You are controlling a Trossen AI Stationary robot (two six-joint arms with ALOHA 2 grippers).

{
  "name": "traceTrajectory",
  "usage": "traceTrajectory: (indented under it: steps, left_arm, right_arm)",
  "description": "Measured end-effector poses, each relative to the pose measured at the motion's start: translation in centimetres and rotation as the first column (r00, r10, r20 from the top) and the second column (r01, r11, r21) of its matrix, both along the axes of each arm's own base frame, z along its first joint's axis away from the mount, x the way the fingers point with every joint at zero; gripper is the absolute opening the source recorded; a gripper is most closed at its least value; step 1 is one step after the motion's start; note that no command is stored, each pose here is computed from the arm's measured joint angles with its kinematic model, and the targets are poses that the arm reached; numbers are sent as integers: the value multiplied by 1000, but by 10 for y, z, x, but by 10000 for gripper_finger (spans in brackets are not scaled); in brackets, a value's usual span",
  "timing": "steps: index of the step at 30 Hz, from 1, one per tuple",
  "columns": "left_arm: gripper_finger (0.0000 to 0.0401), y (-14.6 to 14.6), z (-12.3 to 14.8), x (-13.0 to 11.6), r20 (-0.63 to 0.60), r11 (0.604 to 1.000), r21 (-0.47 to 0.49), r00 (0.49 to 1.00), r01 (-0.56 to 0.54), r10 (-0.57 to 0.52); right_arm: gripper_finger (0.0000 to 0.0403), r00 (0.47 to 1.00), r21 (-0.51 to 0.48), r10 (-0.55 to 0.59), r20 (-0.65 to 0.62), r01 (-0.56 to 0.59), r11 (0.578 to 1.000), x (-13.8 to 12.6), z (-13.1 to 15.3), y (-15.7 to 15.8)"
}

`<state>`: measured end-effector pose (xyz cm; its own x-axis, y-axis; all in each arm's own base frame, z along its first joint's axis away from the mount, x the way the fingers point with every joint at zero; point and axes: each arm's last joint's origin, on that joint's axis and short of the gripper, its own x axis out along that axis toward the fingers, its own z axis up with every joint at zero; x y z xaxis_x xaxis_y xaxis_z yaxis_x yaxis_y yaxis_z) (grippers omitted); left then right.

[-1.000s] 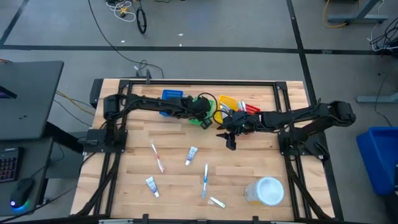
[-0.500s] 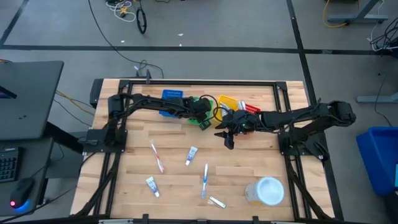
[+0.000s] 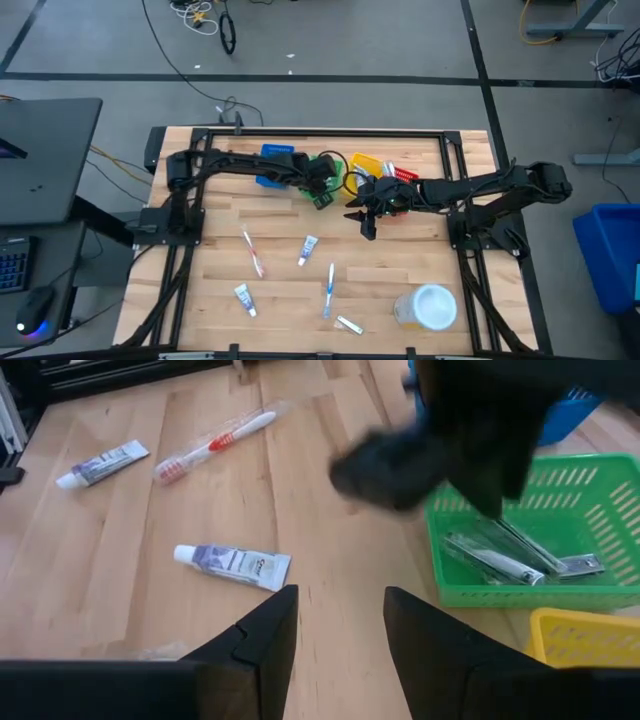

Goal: Pick & Place Travel size toiletries
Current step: Put the right white toothpaste into the yellow bin

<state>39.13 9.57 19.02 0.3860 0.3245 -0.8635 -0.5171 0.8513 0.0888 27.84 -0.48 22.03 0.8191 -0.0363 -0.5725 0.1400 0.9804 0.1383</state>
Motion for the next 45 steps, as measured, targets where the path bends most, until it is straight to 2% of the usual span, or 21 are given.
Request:
traceTrajectory:
  steps: [4,11,16,21,30,33,38,45]
  left_arm:
    - [96,-8,32,-17,-8,1000,18,1000,-6,6]
    - [89,-33,99,-57,26,993,106,998,54,-57]
    - [84,-57,127,-92,121,978,190,986,92,-116]
    - [80,-83,113,-122,275,964,230,942,132,-194]
    - [79,-103,51,-164,441,957,187,852,222,-283]
    - [79,-105,39,-170,488,948,195,813,252,-317]
    - [80,-105,28,-174,512,947,202,798,249,-319]
    - [78,-105,30,-173,527,945,222,786,242,-325]
  right_arm:
    - [157,1000,0,0,0,0,1000,0,0,0]
    - [156,1000,0,0,0,0,1000,0,0,0]
    - [154,1000,-9,10,-3,-10,1000,0,0,1]
    - [153,997,-29,60,-44,-62,998,-2,-3,10]
    - [150,973,-228,229,-16,-227,947,0,1,20]
    - [149,965,-295,252,70,-221,929,5,9,18]
    - [159,921,-312,318,225,-241,919,17,18,18]
    - [200,874,-289,401,275,-322,901,44,-11,22]
